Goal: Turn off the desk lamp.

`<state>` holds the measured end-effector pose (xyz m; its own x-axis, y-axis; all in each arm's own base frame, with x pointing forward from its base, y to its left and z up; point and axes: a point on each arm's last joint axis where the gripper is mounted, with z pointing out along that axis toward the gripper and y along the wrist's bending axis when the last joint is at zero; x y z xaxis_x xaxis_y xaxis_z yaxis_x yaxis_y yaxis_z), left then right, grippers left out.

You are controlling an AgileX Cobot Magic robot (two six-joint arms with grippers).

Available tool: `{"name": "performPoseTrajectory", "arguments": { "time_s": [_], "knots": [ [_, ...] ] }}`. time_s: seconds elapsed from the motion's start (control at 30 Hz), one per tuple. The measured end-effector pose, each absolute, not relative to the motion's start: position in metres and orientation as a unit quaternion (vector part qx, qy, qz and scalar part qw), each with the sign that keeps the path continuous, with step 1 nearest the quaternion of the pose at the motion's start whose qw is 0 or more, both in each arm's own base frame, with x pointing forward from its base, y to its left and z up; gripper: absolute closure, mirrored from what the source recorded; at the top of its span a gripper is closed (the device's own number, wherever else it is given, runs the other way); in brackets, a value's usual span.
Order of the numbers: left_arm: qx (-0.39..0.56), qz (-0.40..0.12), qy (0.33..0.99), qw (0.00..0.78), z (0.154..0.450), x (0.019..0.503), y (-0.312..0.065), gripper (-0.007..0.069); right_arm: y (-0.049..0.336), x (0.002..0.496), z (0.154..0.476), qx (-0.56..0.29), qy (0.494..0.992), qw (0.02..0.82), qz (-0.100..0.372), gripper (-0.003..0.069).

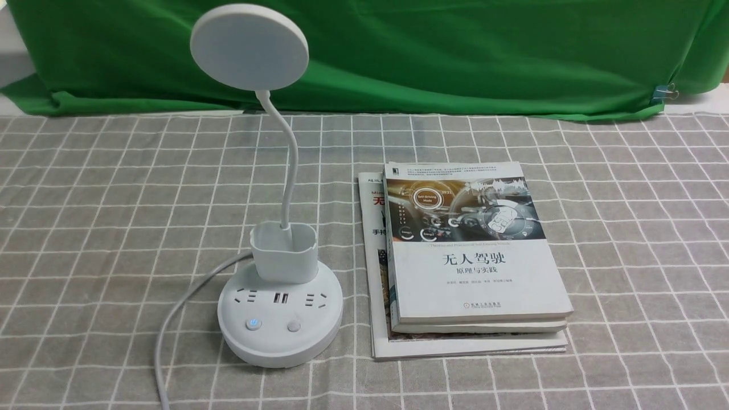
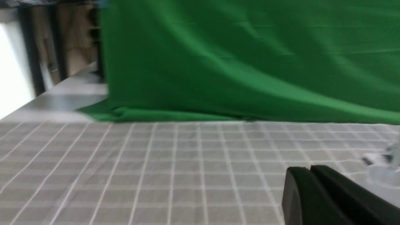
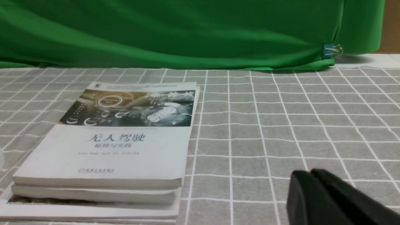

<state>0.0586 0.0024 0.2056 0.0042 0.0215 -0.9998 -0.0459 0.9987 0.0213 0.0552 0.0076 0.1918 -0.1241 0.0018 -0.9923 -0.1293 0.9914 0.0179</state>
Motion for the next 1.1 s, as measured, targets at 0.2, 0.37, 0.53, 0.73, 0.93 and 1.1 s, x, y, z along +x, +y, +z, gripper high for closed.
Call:
{"name": "performPoseTrajectory", "arguments": {
  "time_s": [0.2,0.37,0.53,0.73,0.93,1.1],
  "knots": [
    [-0.009,0.019,0.757,0.653,0.190,0.056,0.001,0.0624,0.008,0.055,0.192,-0.043,0.748,0.660,0.050,0.0622],
    [-0.008,0.019,0.760,0.650,0.189,0.056,0.001,0.0624,0.008,0.055,0.192,-0.043,0.748,0.660,0.050,0.0622],
    [-0.008,0.019,0.760,0.650,0.189,0.056,0.001,0.0624,0.008,0.055,0.192,-0.043,0.748,0.660,0.050,0.0622],
    [-0.008,0.019,0.760,0.650,0.189,0.056,0.001,0.0624,0.008,0.055,0.192,-0.043,0.748,0.660,0.050,0.0622],
    [-0.008,0.019,0.760,0.650,0.189,0.056,0.001,0.0624,0.008,0.055,0.192,-0.043,0.748,0.660,0.050,0.0622],
    [-0.008,0.019,0.760,0.650,0.189,0.056,0.001,0.0624,0.008,0.055,0.192,-0.043,0.748,0.660,0.050,0.0622]
  ]
}}
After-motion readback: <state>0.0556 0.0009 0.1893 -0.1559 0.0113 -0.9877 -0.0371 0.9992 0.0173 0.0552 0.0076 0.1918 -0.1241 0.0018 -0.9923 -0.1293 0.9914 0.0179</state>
